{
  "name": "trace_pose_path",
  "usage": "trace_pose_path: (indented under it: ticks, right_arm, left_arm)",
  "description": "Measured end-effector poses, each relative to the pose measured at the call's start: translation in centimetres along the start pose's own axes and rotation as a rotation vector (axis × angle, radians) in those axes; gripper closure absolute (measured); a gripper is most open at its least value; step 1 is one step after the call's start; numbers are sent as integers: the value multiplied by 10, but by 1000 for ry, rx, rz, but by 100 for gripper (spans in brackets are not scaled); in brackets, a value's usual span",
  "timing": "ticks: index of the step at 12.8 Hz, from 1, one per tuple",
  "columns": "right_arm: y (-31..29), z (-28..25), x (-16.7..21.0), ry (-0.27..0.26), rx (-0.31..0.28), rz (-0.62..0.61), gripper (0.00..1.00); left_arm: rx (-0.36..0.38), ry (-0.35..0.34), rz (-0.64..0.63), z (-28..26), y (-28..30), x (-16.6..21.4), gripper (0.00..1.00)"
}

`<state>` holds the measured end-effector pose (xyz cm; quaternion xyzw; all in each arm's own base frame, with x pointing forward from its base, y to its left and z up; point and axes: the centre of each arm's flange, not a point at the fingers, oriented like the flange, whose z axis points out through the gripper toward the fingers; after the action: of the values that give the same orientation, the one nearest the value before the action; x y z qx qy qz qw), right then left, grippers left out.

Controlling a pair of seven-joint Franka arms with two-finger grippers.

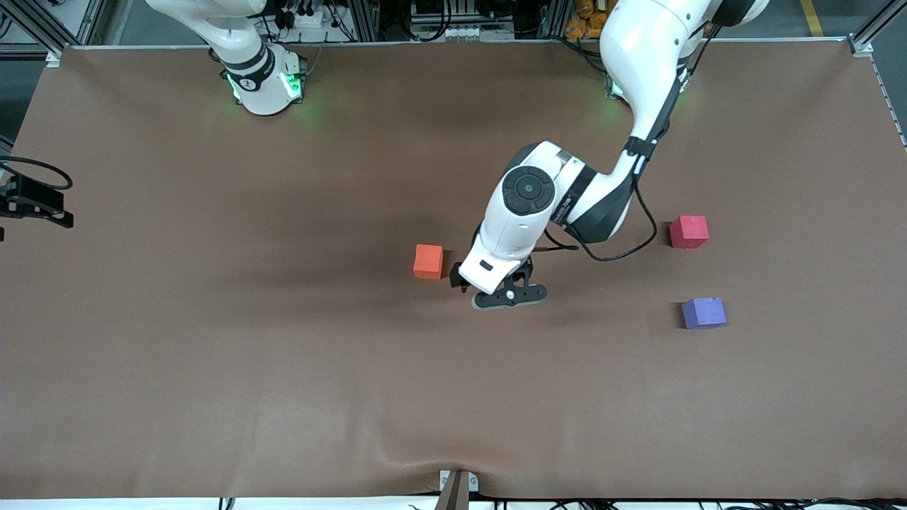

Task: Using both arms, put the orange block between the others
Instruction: 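Move the left gripper over the orange cube while the right gripper retracts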

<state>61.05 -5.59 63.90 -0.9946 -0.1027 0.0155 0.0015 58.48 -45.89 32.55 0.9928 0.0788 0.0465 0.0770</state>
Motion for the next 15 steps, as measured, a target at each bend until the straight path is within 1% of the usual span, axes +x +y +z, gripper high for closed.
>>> trace_pose_path:
  ticks: [1,2,4,5,6,8,9,10,12,14,15]
  right_arm:
    - [10,4,-6,-17,7,18,0]
    - [25,14,-14,-46,26,28,0]
    - [46,40,-31,-108,70,-12,0]
    - [46,46,-40,-132,85,-24,0]
    - [41,45,-47,-139,90,-31,0]
    - [29,32,-54,-122,85,-49,0]
    - [23,25,-55,-111,80,-55,0]
    - [16,20,-57,-113,79,-46,0]
    - [-15,14,-59,-155,81,11,0]
    - [-61,9,-58,-193,65,85,0]
    - [-75,5,-60,-198,57,115,0]
  left_arm:
    - [-9,7,-4,6,3,-2,0]
    - [-18,13,-7,13,7,-5,0]
    - [-33,20,-3,27,16,-15,0]
    - [-34,20,-3,34,19,-18,0]
    - [-35,18,-3,38,20,-21,0]
    - [-38,16,-12,39,29,-31,0]
    - [-42,13,-14,38,39,-42,0]
    - [-44,8,-13,39,51,-57,0]
    - [-38,-6,-5,47,71,-90,0]
    - [-17,-16,7,63,77,-106,0]
    - [0,-12,24,72,76,-109,0]
